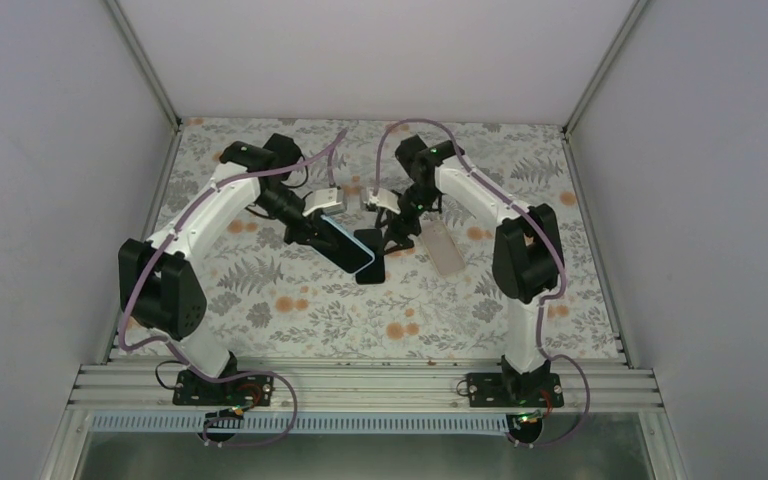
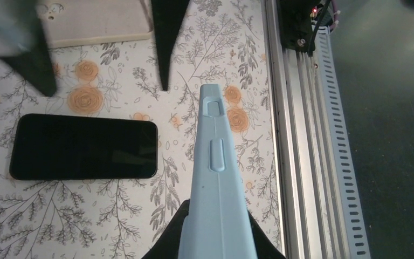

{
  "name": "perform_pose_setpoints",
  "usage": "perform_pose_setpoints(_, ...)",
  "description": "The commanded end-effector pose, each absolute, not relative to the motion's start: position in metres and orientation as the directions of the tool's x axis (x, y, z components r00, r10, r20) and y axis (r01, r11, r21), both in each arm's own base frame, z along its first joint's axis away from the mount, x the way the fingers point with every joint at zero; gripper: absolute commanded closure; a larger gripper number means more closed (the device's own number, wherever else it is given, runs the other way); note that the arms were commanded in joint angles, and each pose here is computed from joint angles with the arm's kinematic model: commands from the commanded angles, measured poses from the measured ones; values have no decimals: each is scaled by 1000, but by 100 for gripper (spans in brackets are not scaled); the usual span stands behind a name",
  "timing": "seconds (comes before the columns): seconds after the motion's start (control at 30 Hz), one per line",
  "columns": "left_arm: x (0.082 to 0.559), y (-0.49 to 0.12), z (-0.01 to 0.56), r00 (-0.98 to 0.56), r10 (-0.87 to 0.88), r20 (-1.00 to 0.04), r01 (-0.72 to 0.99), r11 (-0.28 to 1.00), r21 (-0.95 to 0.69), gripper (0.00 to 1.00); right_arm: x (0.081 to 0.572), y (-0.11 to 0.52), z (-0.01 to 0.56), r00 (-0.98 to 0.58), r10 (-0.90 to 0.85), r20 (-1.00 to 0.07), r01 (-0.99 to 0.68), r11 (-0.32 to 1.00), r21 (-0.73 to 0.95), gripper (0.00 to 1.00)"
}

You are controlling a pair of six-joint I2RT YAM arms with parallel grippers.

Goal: Take the phone out of the phone case

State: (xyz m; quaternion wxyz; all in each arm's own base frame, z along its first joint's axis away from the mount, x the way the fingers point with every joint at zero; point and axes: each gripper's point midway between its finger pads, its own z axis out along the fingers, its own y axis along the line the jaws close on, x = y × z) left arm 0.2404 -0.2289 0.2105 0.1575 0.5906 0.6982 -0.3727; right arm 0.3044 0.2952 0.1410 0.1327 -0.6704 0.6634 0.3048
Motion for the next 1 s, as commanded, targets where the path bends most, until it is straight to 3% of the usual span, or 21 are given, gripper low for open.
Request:
perform_pose_setpoints(0.0,248,-234,227,-234,683,-692,952,17,-305,98,263,272,130,-41,-860,-508,-951,-123,285,13)
perform_pose_setpoints(0.17,253,-237,226,-241,681,-692,950,19,-312,98,237,278,130,-15,-877,-481,-943,-148,299,14)
perform_pose_setpoints(0.67,246,-236,223,-247,675,-695,947,16,-321,98,258,319,155,-59,-816,-575,-941,-146,304,14)
perform_pose_setpoints(0.97,241,-237,233,-229,659,-716,950,-9,-313,98,265,316,142,-58,-835,-547,-942,-136,307,14)
